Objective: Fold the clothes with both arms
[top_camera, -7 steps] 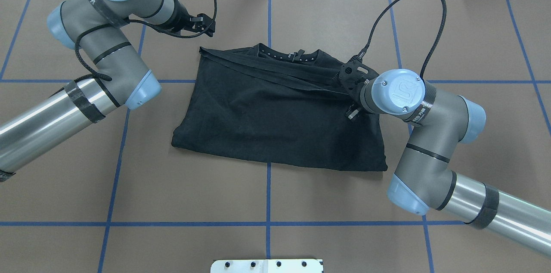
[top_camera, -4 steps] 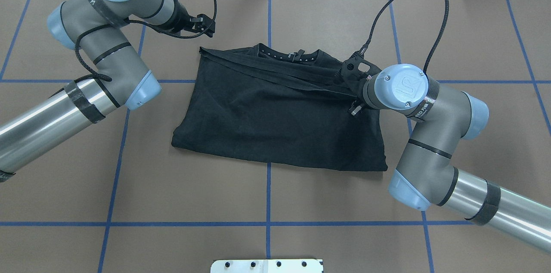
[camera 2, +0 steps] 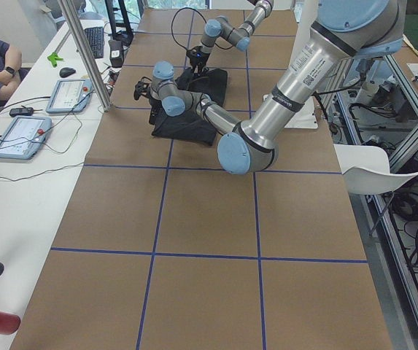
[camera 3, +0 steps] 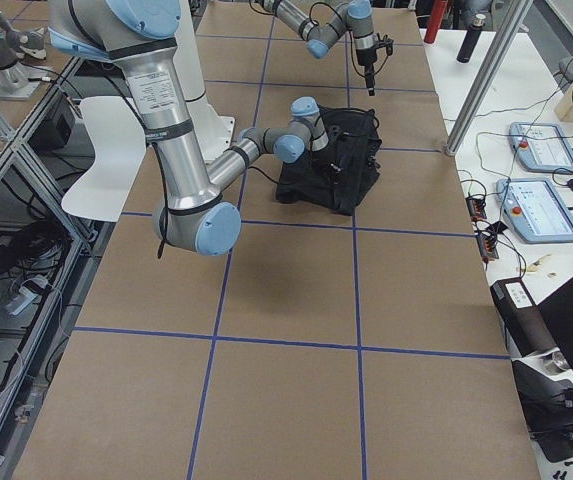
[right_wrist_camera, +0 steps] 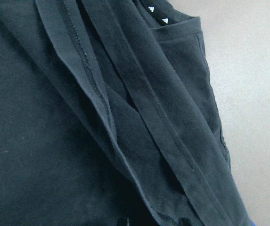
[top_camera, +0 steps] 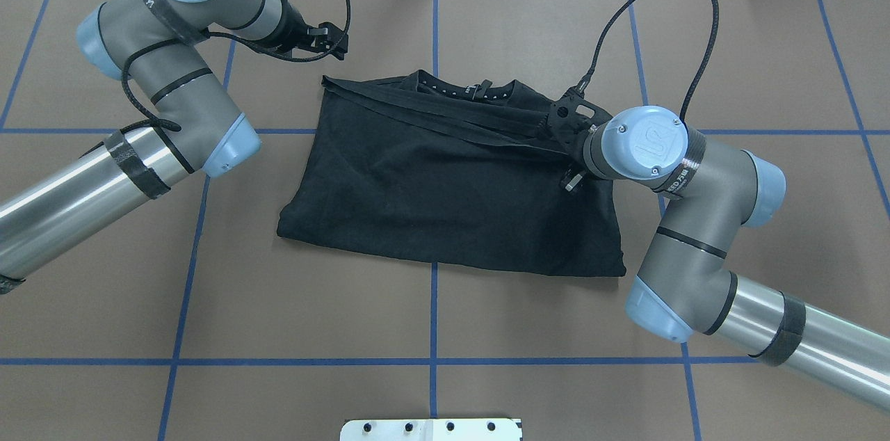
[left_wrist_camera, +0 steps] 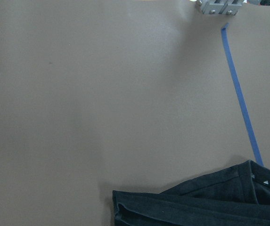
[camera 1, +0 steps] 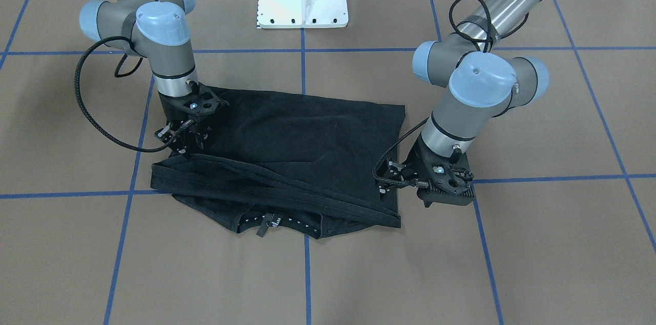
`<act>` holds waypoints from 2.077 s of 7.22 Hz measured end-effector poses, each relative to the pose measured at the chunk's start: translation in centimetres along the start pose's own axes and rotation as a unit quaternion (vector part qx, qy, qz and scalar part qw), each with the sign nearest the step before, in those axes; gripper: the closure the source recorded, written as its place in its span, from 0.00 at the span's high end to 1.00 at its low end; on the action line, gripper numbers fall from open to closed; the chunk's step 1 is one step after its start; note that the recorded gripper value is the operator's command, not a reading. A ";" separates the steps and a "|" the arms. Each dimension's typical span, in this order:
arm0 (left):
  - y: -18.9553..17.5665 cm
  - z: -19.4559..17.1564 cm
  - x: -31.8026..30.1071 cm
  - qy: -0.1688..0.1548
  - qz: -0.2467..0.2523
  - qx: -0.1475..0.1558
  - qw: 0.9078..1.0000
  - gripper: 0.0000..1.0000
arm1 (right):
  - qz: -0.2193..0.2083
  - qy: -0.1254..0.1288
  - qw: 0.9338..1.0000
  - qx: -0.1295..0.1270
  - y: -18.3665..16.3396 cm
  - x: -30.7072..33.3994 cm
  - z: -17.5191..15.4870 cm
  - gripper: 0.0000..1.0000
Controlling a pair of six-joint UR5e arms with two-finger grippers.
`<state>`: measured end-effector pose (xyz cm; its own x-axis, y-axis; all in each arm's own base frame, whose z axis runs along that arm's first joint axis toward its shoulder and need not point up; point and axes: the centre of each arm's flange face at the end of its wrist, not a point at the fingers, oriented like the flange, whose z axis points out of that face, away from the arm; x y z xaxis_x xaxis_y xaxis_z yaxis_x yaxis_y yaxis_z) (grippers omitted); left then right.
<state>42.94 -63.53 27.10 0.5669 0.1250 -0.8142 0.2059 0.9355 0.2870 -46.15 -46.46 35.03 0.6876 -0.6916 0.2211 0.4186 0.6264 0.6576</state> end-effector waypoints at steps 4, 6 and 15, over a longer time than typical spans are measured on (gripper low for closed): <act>0.0 0.0 0.0 0.000 0.000 0.000 1.000 1.00 | -0.008 -0.001 1.000 -0.004 0.1 0.0 0.2 0.00; 0.0 0.0 -0.1 0.000 0.000 0.000 1.000 1.00 | 0.004 0.001 1.000 -0.001 -0.4 1.8 -0.3 0.00; 0.9 -0.9 -0.6 0.004 0.002 0.003 1.000 1.00 | 0.043 -0.054 0.997 -0.019 -2.7 5.0 -1.5 0.86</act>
<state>42.04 -62.49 27.38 0.5613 0.1307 -0.8173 0.2092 0.9330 0.2929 -42.94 -51.12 33.32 0.6545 -0.6683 0.3536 0.3842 0.6968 0.6057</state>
